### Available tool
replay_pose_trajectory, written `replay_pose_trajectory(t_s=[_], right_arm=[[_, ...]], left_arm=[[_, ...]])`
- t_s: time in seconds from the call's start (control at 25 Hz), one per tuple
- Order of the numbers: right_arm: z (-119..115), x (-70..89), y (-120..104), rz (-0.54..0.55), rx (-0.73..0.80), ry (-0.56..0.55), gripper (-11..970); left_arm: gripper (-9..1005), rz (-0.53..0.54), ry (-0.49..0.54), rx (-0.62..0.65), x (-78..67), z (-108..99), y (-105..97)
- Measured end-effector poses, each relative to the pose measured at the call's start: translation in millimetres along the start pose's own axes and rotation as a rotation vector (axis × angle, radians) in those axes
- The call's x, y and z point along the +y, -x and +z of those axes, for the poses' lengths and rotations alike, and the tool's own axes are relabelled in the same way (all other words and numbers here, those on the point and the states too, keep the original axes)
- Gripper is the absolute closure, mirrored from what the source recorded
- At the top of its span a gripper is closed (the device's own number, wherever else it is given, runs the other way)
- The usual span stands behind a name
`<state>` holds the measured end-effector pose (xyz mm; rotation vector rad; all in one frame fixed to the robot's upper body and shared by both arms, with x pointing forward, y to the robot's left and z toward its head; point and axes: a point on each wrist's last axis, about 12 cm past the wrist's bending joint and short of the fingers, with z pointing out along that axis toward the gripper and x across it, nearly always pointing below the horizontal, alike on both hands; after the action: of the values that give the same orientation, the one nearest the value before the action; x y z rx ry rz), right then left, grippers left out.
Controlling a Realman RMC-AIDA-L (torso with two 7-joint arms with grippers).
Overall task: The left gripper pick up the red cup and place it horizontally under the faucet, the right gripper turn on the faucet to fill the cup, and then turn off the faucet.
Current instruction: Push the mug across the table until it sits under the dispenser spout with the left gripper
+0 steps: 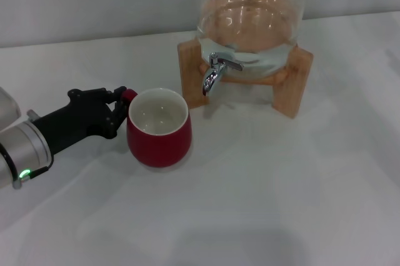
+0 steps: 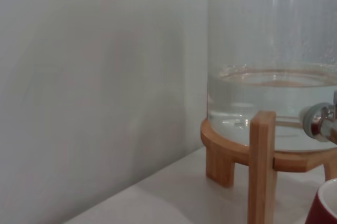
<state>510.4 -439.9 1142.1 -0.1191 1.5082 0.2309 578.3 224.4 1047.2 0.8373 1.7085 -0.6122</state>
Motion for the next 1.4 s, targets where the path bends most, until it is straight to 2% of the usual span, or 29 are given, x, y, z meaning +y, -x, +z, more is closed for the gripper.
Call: replay_pose_trajectory(t_s=[0.72, 1.4], right_arm=[[-0.1, 0.7, -0.2, -0.004, -0.001, 0.005, 328], [1.1, 1.9, 0.1, -0.007, -0.004, 0.014, 327]], left_arm=[[847, -0.025, -0.063, 0.067, -9.9, 20.9, 2.4], [847, 0.004, -0.058, 0.083, -5.1, 34.9, 15.4]])
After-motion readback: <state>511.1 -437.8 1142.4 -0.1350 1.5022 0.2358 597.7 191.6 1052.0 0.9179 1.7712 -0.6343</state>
